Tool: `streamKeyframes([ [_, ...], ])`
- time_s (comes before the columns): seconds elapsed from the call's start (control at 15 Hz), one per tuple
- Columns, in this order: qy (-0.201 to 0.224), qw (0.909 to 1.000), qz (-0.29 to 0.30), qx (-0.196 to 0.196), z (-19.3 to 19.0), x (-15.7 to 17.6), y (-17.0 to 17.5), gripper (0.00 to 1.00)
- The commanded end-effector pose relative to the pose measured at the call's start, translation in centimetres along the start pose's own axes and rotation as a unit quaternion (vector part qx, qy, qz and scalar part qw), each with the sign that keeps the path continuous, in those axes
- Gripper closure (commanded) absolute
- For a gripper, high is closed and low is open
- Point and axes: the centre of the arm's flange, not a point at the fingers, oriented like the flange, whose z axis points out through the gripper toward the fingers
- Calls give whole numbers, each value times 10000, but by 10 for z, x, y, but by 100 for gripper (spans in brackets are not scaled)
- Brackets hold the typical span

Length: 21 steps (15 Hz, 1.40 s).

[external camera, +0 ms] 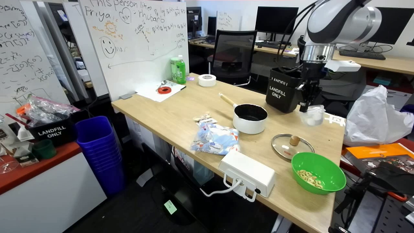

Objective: Place the clear bowl inside the white saucepan

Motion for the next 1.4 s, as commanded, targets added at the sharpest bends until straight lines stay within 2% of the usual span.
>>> streamKeyframes([
  [0.0, 135, 9996, -225, 117, -22, 16, -21, 100],
  [0.33, 640, 9958, -272, 591, -45, 49, -64, 100],
  [0.53, 1024, 9919, -181, 729, -51, 67, -82, 100],
  [0.87, 1531, 9857, -15, 703, -43, 106, -92, 100],
  [1.13, 1747, 9830, 137, 543, -31, 136, -98, 100],
  [1.2, 1679, 9842, 208, 521, -28, 142, -98, 100],
  [1.27, 1500, 9871, 273, 484, -24, 147, -98, 100],
  [1.33, 1631, 9850, 162, 538, -25, 131, -96, 98],
])
